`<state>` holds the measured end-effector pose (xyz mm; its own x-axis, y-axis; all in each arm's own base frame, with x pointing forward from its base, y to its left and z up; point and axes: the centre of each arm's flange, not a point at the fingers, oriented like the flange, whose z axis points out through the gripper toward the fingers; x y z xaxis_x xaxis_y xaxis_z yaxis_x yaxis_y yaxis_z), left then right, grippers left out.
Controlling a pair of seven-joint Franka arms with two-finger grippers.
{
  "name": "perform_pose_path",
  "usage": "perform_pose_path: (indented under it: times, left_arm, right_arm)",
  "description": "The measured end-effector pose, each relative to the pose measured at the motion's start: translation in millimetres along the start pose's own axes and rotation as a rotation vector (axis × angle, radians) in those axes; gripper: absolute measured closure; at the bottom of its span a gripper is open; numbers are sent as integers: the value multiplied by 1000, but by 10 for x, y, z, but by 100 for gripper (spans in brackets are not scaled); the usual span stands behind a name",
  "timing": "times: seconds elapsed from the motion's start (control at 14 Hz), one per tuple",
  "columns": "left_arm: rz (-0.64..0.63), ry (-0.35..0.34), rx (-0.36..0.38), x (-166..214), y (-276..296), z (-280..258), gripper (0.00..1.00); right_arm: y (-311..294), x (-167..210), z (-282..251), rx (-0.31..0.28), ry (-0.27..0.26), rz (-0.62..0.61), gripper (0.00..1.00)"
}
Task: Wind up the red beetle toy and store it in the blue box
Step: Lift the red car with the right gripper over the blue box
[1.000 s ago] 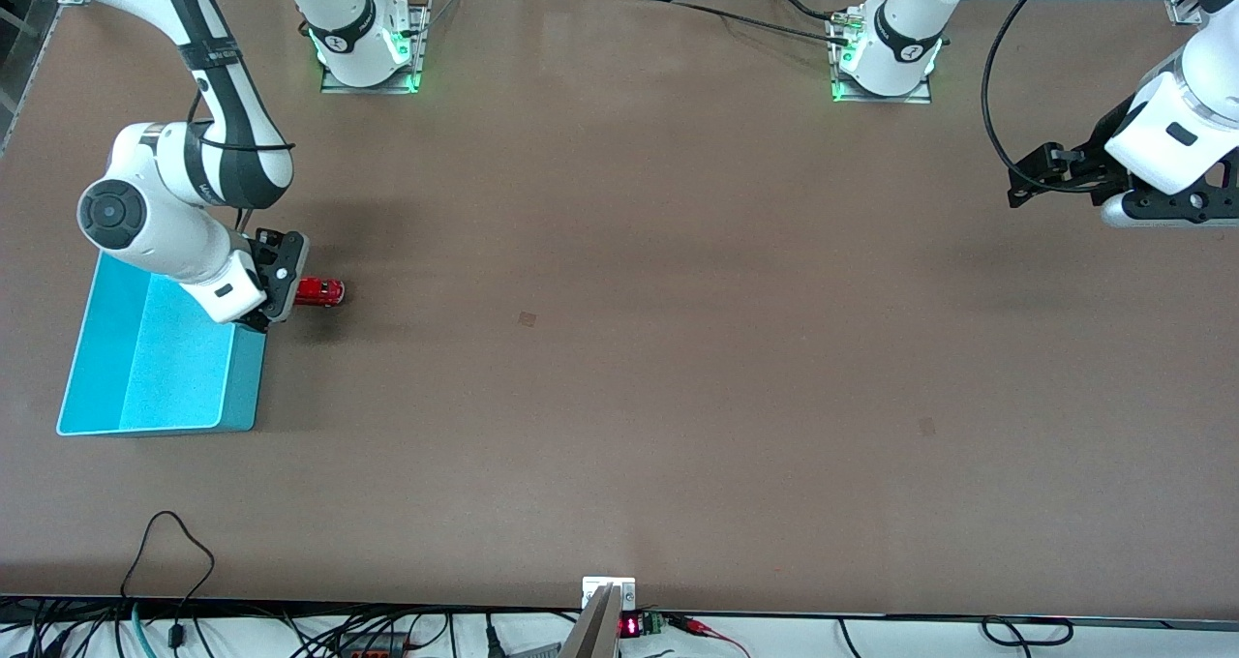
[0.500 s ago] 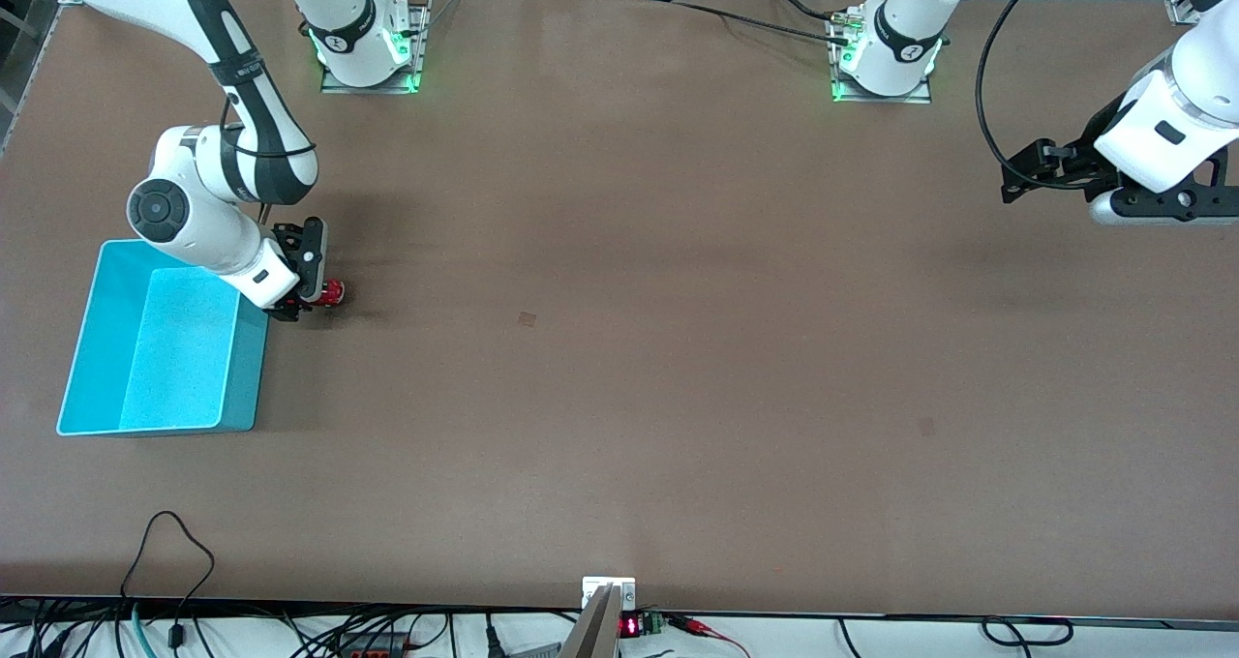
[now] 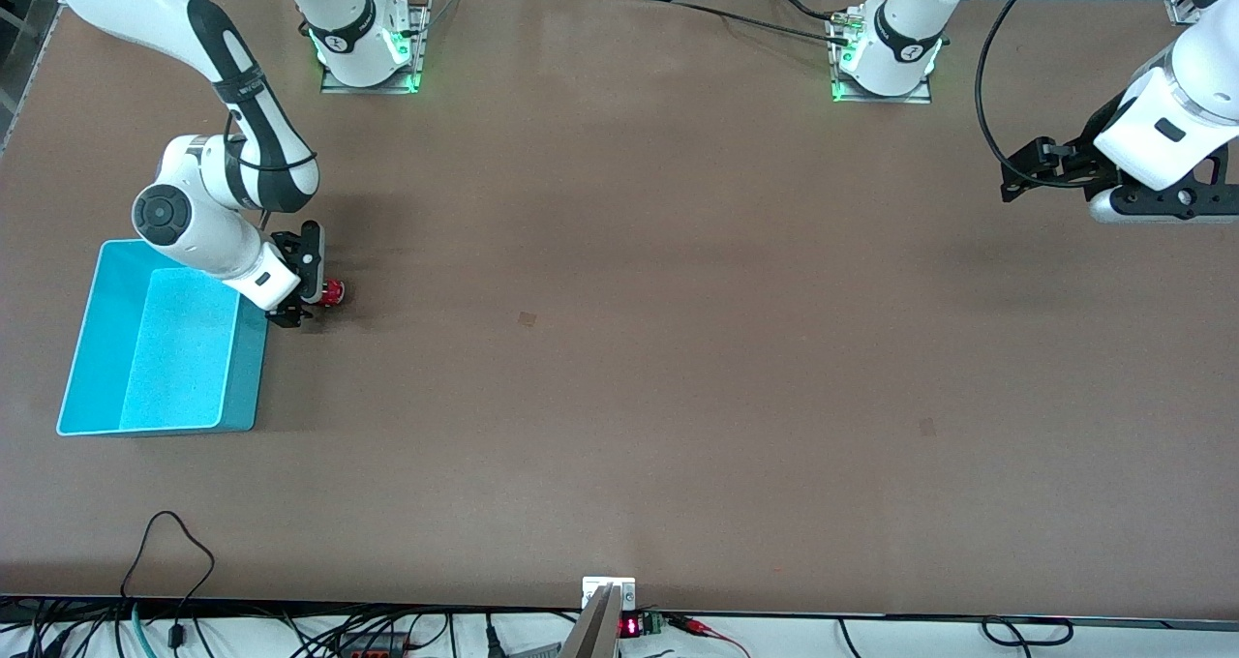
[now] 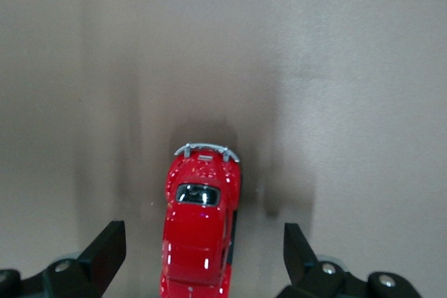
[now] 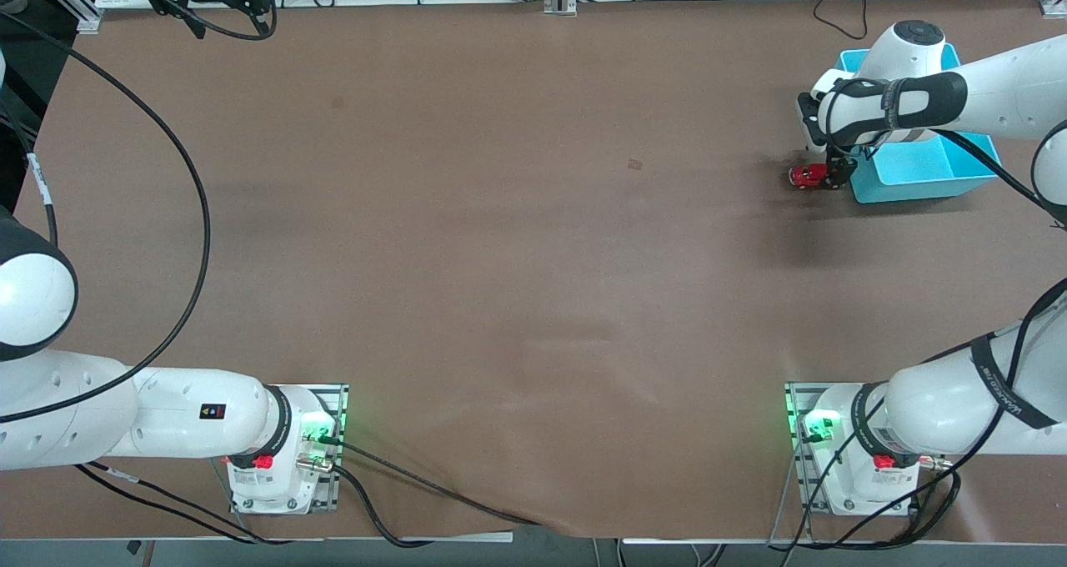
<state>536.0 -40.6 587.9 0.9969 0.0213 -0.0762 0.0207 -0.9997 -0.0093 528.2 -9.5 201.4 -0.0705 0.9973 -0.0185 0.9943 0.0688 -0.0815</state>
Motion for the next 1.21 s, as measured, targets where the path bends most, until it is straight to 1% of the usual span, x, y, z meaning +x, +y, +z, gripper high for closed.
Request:
perform_pose_path:
  times: [0.43,0.5,0.57,0.64,0.71,0.86,0.93,1.0,1.14,1.21]
  left_arm:
    - [0,-9,1,-12,-1,-5,0]
    - [-1,-10,1,-14,-1,-6,0]
    - [-1,-11,1,-15,-1,-6,0]
    - [-1,-12,1,-16,-1,-6,0]
    - [-1,-13,1,-18,-1,-4,0]
    - [0,-16,2,-21,2,-3,0]
    - [0,-17,2,-22,3,-3,0]
    - [0,-17,2,-23,3,-4,0]
    - [0,-18,2,-23,3,-4,0]
    - [1,-18,2,-24,4,-4,0]
  right_arm:
    - [-114,-13,186,-2,2,3,0]
    - [-140,-9,216,3,3,-1,4]
    - [-157,-5,236,6,3,-11,5]
    - [-161,-5,239,5,3,-20,13]
    - [-154,-5,234,0,3,-22,26]
    - [-140,-6,220,-11,2,-22,46]
    - [-134,-7,205,-15,2,-22,52]
    - [-121,-7,190,-25,1,-22,52]
    - [-43,23,93,-74,7,10,52]
    - [28,89,-9,-104,29,56,52]
